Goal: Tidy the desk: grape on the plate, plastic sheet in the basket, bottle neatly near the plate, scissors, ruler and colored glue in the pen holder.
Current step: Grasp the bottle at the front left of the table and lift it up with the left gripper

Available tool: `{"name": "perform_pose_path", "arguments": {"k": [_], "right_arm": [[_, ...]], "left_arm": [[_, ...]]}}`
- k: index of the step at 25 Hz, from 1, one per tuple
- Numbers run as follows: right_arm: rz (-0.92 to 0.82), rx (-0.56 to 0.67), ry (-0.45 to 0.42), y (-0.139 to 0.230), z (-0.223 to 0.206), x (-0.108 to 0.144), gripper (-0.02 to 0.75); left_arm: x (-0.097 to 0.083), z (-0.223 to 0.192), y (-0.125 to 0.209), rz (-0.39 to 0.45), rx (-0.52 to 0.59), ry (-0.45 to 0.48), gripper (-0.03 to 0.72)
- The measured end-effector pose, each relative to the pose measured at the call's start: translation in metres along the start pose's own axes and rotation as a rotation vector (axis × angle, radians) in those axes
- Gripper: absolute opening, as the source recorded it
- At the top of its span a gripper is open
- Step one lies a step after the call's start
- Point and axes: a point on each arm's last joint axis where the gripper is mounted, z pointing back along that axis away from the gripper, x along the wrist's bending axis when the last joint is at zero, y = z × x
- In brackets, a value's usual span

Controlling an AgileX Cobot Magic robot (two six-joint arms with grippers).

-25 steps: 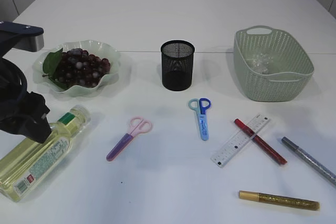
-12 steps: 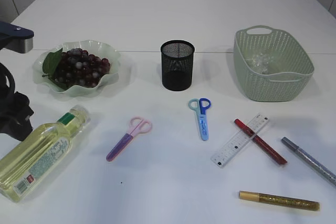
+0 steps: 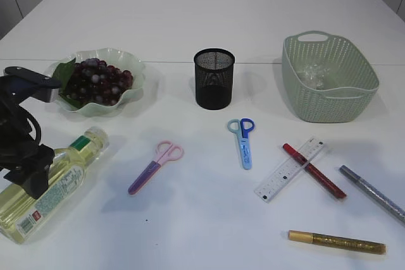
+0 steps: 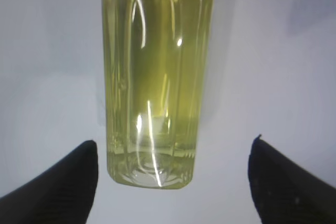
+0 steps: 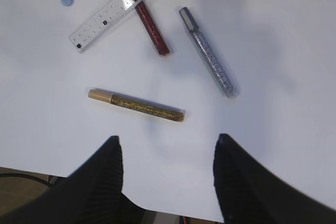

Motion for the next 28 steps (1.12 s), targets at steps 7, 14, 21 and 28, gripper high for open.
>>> {"name": "perform_pose_path", "arguments": {"k": [7,14,21,28], "right_arm": [[0.033,-0.004,-0.01,0.0,0.0,0.005,0.44],[0.042,-0.005,-0.01,0.0,0.0,0.005,0.44],[0.047,-0.006,-0.011,0.0,0.0,0.005,0.439],[0.047,-0.012,-0.01,-0.001,0.0,0.005,0.44]], "left_arm": [[0.001,-0.002,-0.027,-0.042,0.044,-0.003,0.643],[0.001,-0.017,-0.037,-0.059,0.116,0.0,0.624],[0.0,-0.029,-0.041,-0.064,0.134,0.002,0.616],[-0.001,-0.041,-0.044,-0.067,0.146,0.004,0.616]]}}
